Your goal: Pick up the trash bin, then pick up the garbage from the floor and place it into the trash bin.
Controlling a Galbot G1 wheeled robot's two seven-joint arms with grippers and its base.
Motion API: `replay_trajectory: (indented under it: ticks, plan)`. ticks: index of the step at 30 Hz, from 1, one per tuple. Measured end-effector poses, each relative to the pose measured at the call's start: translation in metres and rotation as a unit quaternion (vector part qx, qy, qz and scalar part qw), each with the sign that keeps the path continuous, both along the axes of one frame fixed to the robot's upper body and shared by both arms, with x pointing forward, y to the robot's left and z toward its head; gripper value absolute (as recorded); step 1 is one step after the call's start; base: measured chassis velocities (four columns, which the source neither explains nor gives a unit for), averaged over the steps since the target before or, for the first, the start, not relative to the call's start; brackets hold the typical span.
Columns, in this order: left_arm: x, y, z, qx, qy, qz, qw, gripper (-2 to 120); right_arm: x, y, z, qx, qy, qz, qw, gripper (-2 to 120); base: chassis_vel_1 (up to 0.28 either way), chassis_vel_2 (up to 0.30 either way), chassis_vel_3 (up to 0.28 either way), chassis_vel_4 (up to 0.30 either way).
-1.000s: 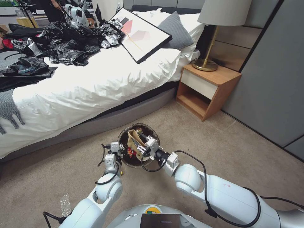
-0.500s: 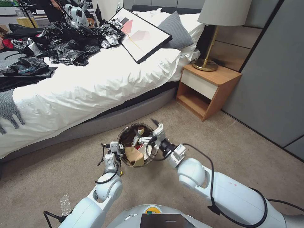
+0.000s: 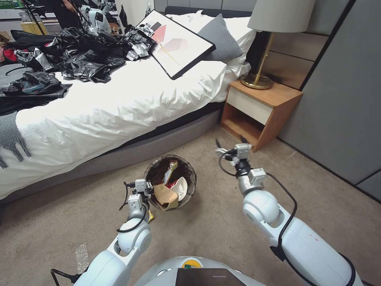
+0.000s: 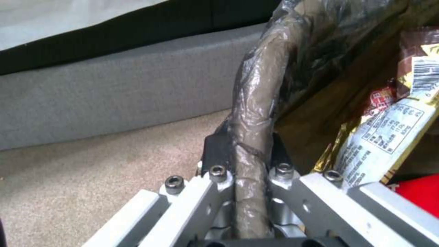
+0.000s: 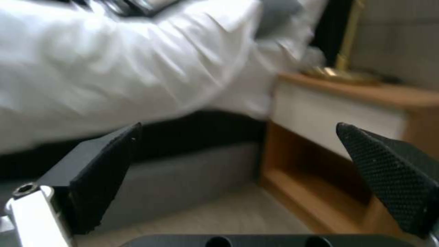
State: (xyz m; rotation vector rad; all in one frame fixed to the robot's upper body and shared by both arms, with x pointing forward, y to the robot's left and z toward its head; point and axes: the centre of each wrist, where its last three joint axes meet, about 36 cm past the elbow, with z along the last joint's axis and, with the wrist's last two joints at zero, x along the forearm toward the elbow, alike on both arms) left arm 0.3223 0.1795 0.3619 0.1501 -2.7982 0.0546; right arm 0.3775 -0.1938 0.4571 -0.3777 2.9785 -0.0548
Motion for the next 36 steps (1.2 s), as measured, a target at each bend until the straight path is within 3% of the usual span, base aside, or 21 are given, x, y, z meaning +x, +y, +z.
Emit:
replay_trajectory:
  ticks: [2,4,8,16,36]
  plan:
    - [-0.001,0.001,-0.001,0.001,0.0,0.001,1.0,2,0.001,-0.007,-0.005,-0.003,0.003,-0.024,1.0,100,0.0,0.0,0.0,0.0]
    - [-0.002,0.003,-0.001,0.005,0.0,0.003,1.0,2,0.005,-0.034,-0.028,-0.019,0.014,-0.101,0.995,100,0.0,0.0,0.0,0.0]
    - [-0.001,0.007,0.0,0.006,-0.001,0.011,0.9999,2,-0.007,-0.047,-0.064,-0.031,0.038,-0.143,0.989,100,0.0,0.0,0.0,0.0]
    - [-0.001,0.007,0.002,0.004,-0.001,0.014,0.9999,2,-0.014,-0.04,-0.081,-0.029,0.05,-0.148,0.987,100,0.0,0.0,0.0,0.0]
    - [0.0,0.007,0.004,0.0,-0.004,0.017,0.9999,2,-0.008,-0.043,-0.084,-0.036,0.053,-0.149,0.987,100,0.015,0.014,0.013,0.013]
